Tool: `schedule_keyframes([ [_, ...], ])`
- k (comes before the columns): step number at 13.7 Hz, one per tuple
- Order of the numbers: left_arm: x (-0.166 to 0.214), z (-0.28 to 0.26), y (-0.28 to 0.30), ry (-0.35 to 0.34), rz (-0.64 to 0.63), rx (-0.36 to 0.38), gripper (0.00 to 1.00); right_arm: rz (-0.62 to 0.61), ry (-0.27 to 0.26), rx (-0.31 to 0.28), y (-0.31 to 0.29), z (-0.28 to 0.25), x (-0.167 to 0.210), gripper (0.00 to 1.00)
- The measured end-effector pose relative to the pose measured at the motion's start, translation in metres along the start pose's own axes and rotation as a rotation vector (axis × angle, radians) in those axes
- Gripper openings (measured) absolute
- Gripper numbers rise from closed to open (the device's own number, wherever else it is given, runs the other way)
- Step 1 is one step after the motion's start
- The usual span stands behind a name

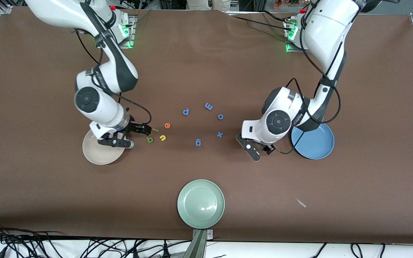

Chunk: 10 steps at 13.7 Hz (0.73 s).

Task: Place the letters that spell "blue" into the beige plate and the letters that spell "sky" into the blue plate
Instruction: 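Reach the right gripper to the green q while the left gripper reaches yellow letters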

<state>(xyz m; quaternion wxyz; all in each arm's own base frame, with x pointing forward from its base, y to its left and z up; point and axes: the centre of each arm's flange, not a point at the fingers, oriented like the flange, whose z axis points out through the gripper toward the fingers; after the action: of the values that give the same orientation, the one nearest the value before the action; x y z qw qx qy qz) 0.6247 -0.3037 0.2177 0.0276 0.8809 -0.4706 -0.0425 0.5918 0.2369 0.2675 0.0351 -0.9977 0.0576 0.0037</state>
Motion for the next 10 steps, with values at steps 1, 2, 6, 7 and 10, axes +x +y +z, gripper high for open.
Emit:
schedule_keyframes([
  [1, 0.004, 0.01, 0.0, 0.018, 0.064, 0.008, 1.0, -0.01, 0.013, -0.016, -0.002, 0.016, -0.003, 1.0],
  [2, 0.007, 0.019, 0.001, 0.037, 0.115, 0.017, 1.0, -0.015, 0.029, -0.03, -0.002, 0.031, -0.004, 1.0],
  [6, 0.023, 0.046, 0.022, 0.066, 0.202, 0.016, 1.0, -0.028, 0.047, -0.054, -0.001, 0.073, -0.006, 1.0],
  [7, 0.024, 0.049, 0.025, 0.069, 0.216, 0.018, 1.0, -0.024, 0.045, -0.054, -0.001, 0.076, -0.007, 0.99],
  [10, 0.026, 0.05, 0.027, 0.069, 0.244, 0.018, 0.83, -0.021, 0.055, -0.043, -0.001, 0.079, -0.009, 0.92],
])
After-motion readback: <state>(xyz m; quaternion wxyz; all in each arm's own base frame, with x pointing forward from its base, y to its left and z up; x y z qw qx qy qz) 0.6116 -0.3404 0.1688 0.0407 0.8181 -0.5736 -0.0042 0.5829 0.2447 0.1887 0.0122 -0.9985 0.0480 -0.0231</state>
